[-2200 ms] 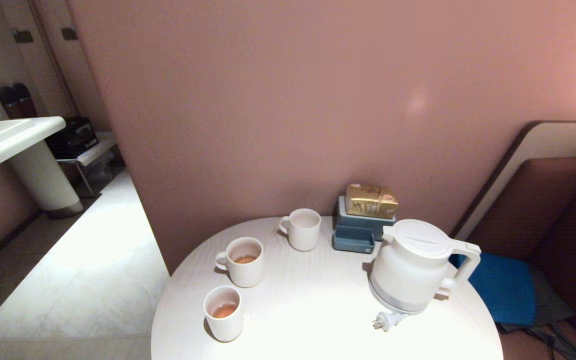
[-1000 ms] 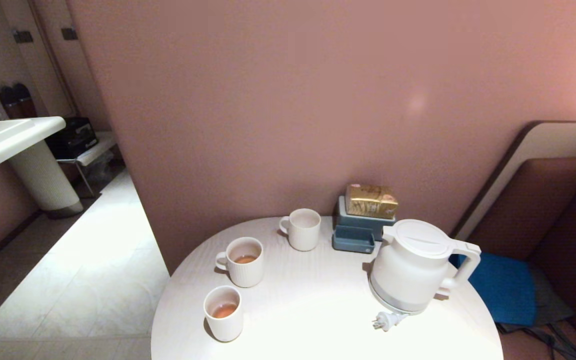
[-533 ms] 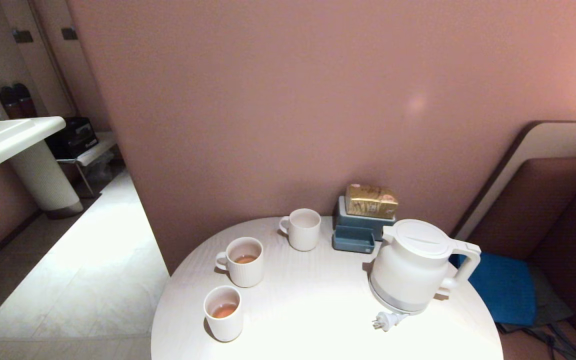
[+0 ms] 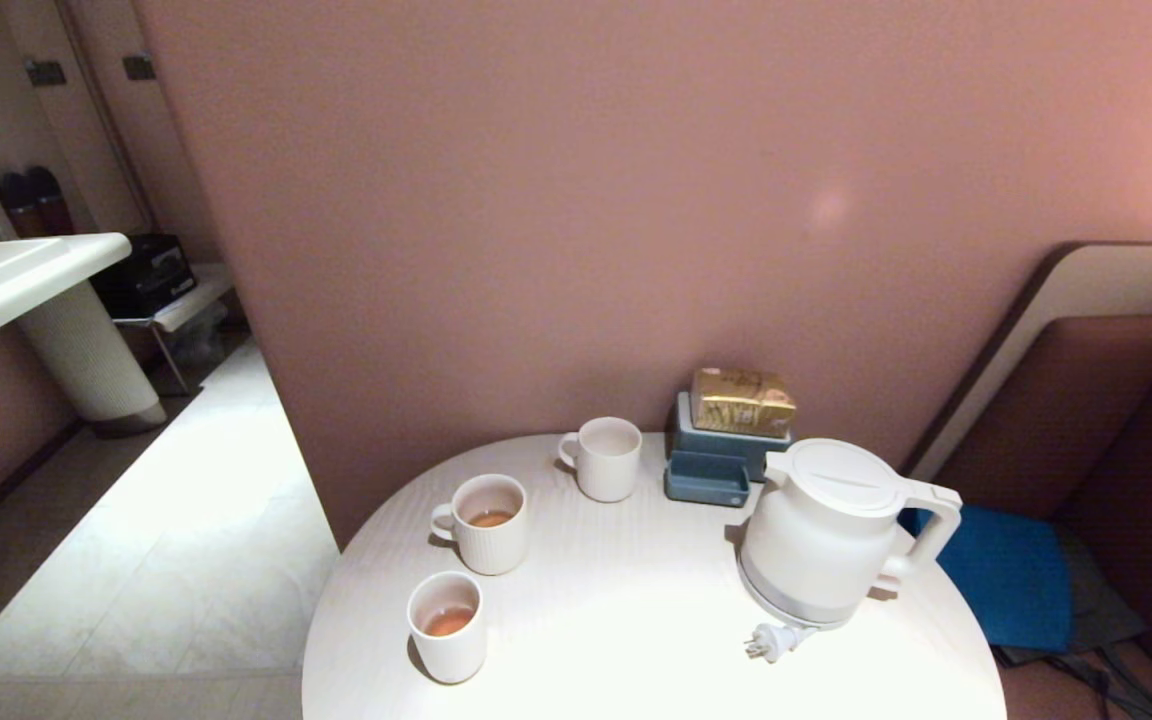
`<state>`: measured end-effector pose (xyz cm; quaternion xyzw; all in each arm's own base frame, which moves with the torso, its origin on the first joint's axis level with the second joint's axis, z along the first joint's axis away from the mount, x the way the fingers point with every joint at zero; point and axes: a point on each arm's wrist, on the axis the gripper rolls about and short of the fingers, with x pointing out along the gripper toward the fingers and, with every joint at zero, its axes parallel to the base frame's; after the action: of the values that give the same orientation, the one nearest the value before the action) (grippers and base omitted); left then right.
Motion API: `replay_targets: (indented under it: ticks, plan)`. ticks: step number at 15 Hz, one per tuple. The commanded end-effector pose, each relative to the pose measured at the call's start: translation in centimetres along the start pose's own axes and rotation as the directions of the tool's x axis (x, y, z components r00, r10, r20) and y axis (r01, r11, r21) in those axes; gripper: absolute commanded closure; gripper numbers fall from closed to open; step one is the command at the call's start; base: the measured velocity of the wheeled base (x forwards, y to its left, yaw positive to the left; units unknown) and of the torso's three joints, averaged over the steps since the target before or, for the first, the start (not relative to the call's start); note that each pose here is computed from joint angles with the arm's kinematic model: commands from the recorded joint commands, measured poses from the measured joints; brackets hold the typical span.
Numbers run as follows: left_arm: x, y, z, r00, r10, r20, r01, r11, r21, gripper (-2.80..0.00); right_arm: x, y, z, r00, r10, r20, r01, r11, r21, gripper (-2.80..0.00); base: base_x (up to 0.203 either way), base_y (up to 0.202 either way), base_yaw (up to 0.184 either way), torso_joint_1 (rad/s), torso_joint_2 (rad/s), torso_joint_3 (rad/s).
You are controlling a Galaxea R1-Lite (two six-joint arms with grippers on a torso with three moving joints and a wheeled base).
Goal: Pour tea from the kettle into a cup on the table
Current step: Pick up the cup
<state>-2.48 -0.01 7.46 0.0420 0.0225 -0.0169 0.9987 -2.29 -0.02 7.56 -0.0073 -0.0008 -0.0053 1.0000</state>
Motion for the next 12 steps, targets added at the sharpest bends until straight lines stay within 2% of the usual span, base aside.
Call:
replay_targets:
  ticks: [1, 5, 12]
  plan:
    - [0.02, 0.0, 0.0, 1.0, -0.001, -0.003, 0.001, 1.0, 0.0, 0.0, 0.01, 0.0, 0.01, 1.0, 0.0, -0.001, 0.0, 1.0, -0.001, 0.0, 0.0, 0.0, 0.0, 0.0, 0.0, 0.0]
    - [0.0, 0.0, 0.04, 1.0, 0.0, 0.0, 0.0, 1.0, 0.001, 0.0, 0.01, 0.0, 0.01, 1.0, 0.0, -0.001, 0.0, 1.0, 0.008, 0.0, 0.0, 0.0, 0.0, -0.023, 0.05, 0.026]
    - [0.01, 0.0, 0.03, 1.0, 0.0, -0.001, 0.0, 1.0, 0.0, 0.0, 0.01, 0.0, -0.01, 1.0, 0.0, -0.002, 0.0, 1.0, 0.007, 0.0, 0.0, 0.0, 0.0, -0.203, 0.42, 0.207]
